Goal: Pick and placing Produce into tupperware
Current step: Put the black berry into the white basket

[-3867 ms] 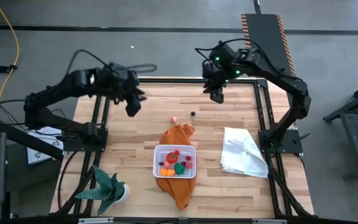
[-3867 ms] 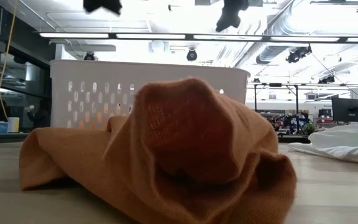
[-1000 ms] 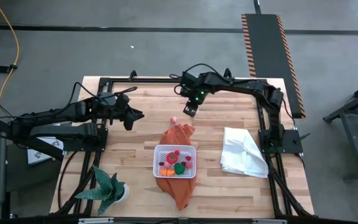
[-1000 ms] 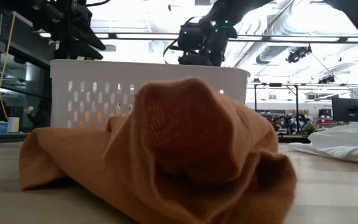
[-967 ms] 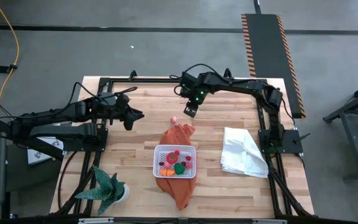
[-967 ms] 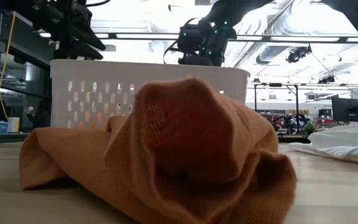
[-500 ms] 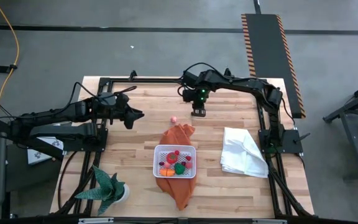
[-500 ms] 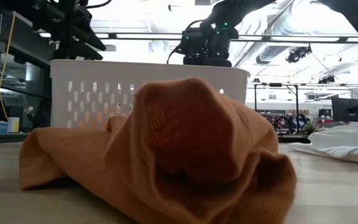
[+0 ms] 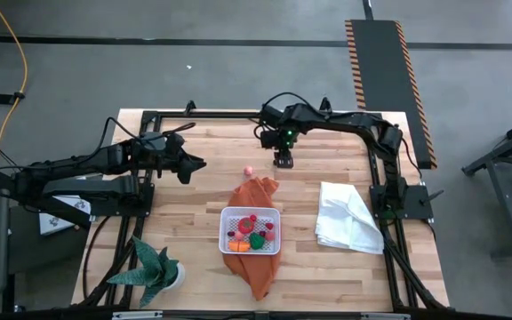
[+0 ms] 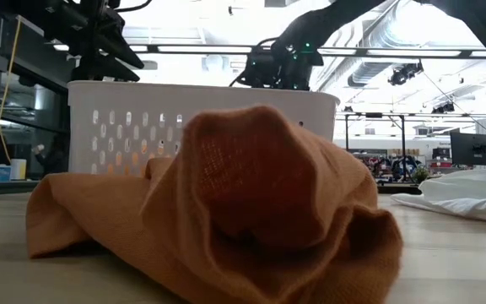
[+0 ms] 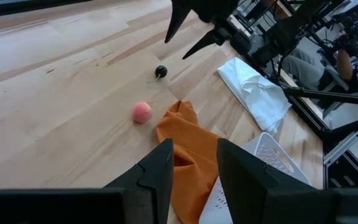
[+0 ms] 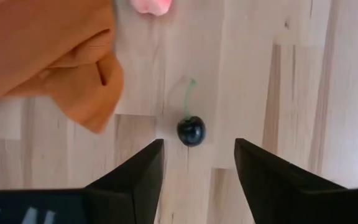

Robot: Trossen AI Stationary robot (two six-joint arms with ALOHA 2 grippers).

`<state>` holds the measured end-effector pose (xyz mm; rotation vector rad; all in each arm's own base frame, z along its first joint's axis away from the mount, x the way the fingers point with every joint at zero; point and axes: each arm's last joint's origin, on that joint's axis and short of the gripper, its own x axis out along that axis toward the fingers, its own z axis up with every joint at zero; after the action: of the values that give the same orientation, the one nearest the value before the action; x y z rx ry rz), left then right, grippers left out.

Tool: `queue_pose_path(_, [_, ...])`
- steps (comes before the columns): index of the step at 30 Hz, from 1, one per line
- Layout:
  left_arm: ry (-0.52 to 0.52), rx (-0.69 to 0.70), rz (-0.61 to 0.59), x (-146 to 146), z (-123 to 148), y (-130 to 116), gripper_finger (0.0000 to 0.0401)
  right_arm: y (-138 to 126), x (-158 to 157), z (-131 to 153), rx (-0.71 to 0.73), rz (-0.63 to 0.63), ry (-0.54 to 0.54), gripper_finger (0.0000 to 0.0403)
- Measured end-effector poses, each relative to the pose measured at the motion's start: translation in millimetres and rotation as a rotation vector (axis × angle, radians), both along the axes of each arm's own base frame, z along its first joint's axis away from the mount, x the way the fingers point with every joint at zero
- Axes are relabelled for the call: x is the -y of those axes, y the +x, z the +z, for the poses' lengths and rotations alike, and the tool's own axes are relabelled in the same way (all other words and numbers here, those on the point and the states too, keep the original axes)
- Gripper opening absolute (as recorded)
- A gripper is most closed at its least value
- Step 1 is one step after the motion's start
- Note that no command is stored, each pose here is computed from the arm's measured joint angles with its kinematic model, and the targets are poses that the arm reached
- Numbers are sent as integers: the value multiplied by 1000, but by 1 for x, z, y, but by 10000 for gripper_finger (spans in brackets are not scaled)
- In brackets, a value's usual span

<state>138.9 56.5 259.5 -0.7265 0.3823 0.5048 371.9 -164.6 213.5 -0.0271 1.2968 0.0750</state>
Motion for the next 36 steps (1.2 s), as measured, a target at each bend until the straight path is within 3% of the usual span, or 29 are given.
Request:
queue_pose_path(14, [-19,7,11,0,0,0,111,-11,-6,-38,-35,31,24,189])
queue_pose_path(24, [-25,9,15,0,0,0,111,-4,-3,-40,34,33,0,189])
queue_pose_path(36, [-46,7,25,0,-1,0,111,2,-5,-64,-11,45,28,189])
